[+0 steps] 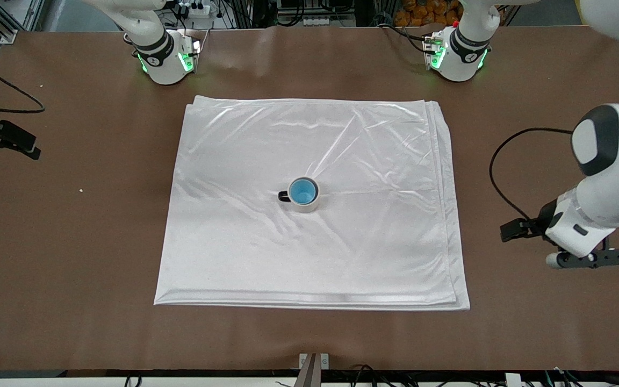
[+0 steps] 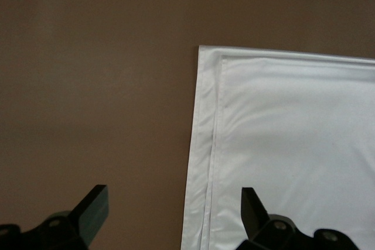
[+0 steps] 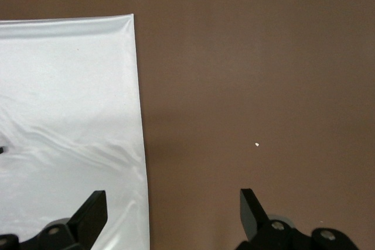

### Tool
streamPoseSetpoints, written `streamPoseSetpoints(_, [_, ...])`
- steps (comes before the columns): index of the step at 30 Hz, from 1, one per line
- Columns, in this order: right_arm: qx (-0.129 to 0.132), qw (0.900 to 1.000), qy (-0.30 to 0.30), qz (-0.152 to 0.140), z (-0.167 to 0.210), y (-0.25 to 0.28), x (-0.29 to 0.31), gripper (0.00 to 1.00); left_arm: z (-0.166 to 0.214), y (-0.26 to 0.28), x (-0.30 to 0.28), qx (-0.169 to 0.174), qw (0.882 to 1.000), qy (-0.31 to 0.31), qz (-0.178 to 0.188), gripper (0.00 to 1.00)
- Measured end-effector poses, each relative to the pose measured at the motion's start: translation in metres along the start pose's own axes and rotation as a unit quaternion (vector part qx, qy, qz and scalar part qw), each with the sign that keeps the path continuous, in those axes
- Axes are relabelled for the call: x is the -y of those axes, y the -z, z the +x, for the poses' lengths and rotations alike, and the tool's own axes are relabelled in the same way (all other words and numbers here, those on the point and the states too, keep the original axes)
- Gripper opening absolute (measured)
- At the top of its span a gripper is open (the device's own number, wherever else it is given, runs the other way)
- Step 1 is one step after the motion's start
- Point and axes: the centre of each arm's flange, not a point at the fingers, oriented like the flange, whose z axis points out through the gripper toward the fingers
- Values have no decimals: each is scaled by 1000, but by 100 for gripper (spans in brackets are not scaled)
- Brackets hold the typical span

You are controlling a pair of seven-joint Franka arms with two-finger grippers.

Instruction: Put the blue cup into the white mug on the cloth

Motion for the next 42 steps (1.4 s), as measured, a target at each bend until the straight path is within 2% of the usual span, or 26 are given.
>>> streamPoseSetpoints(10, [-1,1000,0,0,-6,4,0,100,-44,97,31,-8,1000,6,4,100])
streamPoseSetpoints(20, [-1,1000,0,-1,-10,5,0,100,-99,155,35,18,1000,7,11,100])
streamPoseSetpoints(27, [-1,1000,0,-1,-10,5,0,100,-125,178,37,25,1000,-9,13,100])
streamPoseSetpoints(42, [-1,1000,0,-1,-10,5,0,100,-133,181,57,26,999,-21,13,100])
